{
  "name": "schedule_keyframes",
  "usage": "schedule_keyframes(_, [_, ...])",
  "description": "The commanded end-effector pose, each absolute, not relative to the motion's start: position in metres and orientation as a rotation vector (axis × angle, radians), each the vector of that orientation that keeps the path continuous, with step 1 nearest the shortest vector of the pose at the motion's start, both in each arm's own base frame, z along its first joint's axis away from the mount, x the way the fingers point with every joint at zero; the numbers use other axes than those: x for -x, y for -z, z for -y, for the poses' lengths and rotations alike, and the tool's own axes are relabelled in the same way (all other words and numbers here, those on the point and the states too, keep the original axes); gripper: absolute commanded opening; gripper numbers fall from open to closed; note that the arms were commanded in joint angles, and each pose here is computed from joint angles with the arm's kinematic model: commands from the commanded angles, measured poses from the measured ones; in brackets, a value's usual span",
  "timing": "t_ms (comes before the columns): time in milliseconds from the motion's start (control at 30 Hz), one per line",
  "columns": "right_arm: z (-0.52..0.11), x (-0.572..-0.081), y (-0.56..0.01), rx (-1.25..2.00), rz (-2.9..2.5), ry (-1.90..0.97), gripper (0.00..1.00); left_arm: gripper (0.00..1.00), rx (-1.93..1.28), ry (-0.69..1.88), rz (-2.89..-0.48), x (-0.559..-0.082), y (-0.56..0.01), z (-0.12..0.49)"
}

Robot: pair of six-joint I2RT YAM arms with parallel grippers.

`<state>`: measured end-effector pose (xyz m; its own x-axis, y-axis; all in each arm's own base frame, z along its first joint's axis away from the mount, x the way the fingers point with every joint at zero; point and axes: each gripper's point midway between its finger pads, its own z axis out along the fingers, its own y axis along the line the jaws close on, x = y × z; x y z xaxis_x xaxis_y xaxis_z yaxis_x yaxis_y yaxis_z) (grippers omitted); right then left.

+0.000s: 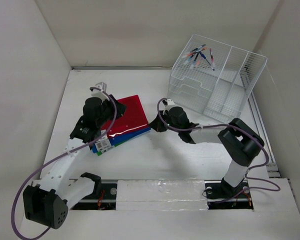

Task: Organize the desk

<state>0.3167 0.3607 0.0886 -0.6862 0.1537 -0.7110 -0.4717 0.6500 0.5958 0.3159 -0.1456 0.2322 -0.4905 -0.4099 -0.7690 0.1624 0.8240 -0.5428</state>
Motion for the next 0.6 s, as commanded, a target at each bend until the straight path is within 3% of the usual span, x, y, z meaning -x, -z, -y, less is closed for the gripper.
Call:
schedule_keyframes(0, [-0.365,-0.309,-0.122,0.249,-1.993,-1.109,0.00,0.20,0.359,0.765,-1.917,-0.312,-0.223,0.140])
schedule_keyframes(67, [-0.362,-0.311,-0.119,0.219,-2.007,-1.085,0.00,0.30,0.398,0.752,-1.877,-0.311,-0.225,0.135])
schedule_keyframes(100, [-0.362,-0.313,-0.118,0.215,-2.017,-1.074,0.05,0.32,0.396,0.744,-1.885,-0.307,-0.222,0.139])
schedule_keyframes(167, [-0.368,-0.313,-0.109,0.239,-2.050,-1.084,0.26,0.38,0.401,0.719,-1.894,-0.304,-0.219,0.136])
schedule_keyframes(567, [-0.358,-0.347,-0.110,0.243,-2.038,-1.121,0.40,0.44,0.421,0.652,-1.901,-0.304,-0.180,0.126])
